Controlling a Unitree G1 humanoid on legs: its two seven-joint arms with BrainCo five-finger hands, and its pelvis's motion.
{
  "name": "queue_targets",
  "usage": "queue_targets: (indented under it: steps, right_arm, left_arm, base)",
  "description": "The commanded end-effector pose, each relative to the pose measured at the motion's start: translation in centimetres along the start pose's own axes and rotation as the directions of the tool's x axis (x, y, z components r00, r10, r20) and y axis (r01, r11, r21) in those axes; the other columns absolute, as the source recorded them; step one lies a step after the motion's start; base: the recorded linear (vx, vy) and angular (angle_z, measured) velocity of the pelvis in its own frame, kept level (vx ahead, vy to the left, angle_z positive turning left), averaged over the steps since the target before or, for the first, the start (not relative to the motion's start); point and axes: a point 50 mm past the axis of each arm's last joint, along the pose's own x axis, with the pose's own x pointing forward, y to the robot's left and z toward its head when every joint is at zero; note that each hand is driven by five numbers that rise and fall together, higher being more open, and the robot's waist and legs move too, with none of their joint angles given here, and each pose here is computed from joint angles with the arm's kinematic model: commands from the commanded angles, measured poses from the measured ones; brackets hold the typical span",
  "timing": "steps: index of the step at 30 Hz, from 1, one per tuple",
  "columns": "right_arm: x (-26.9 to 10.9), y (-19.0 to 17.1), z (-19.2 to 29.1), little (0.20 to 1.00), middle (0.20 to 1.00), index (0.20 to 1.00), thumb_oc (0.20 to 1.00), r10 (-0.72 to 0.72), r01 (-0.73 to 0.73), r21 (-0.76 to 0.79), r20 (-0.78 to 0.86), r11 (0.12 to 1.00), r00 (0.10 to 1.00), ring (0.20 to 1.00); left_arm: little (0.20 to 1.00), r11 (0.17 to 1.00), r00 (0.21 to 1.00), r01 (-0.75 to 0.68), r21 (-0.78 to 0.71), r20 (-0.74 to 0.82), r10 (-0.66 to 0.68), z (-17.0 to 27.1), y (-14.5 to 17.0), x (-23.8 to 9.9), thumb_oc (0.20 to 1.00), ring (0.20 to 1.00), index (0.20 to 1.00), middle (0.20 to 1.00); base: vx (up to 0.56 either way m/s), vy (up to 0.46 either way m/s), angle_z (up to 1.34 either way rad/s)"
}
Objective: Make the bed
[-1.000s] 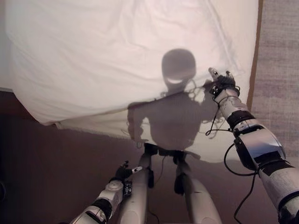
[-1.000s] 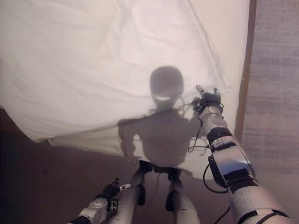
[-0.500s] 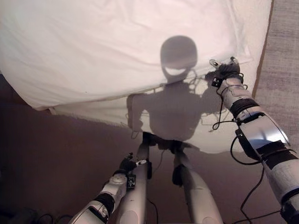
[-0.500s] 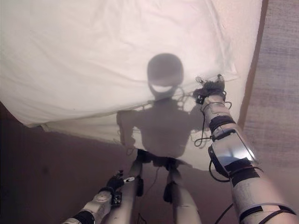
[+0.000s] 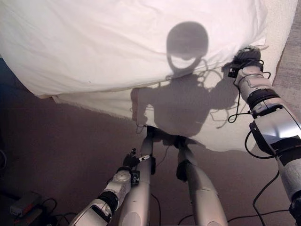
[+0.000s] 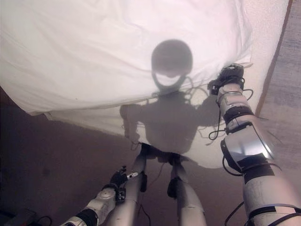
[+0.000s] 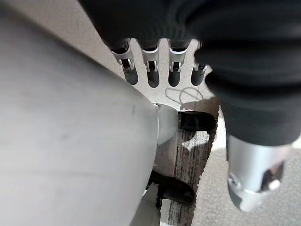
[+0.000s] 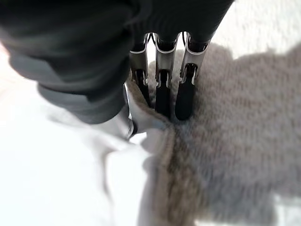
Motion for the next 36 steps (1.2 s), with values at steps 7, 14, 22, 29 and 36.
queue_targets:
  steps: [7, 14, 22, 29, 36]
  right_arm:
    - [-4.4, 7.3, 1.2, 1.000, 1.000, 1.000, 1.000, 0.229, -0.282, 0.313, 0.196, 0.907, 0.954, 1.000]
    - [-5.6, 4.6, -1.9, 1.000, 1.000, 1.000, 1.000, 0.035, -0.131, 0.558, 0.179, 0.819, 0.983, 1.000]
    - [-6.5, 3.6, -8.9, 1.000, 1.000, 1.000, 1.000, -0.010, 0.098, 0.744, -0.122, 0.661, 0.993, 1.000]
    - [-6.8, 3.2, -11.1, 1.000, 1.000, 1.000, 1.000, -0.038, 0.193, 0.737, -0.222, 0.647, 0.974, 1.000]
    - [-7.0, 3.6, -12.8, 1.000, 1.000, 1.000, 1.000, 0.007, 0.222, 0.719, -0.301, 0.659, 0.954, 1.000]
  left_arm:
    - [1.000, 0.998, 0.998, -0.063, 0.023, -0.027, 0.063, -0.2, 1.1, 0.2, 1.000, 1.000, 1.000, 1.000]
    - [1.000, 0.993, 0.991, -0.118, 0.004, -0.063, 0.118, -1.6, 1.8, -0.2, 1.000, 1.000, 1.000, 1.000]
    - [1.000, 0.992, 0.986, -0.123, -0.022, -0.118, 0.120, -3.0, 1.7, -0.5, 1.000, 1.000, 1.000, 1.000]
    - [1.000, 0.995, 0.989, -0.103, -0.019, -0.113, 0.100, -2.7, 0.8, -0.4, 1.000, 1.000, 1.000, 1.000]
    - [1.000, 0.996, 0.990, -0.093, -0.017, -0.108, 0.091, -2.4, 0.6, -0.3, 1.000, 1.000, 1.000, 1.000]
  base:
    - [-0.02, 0.131, -0.05]
    - [-0.03, 0.118, -0.20]
    - [-0.01, 0.070, -0.26]
    - [0.00, -0.013, -0.08]
    - [0.02, -0.042, 0.05]
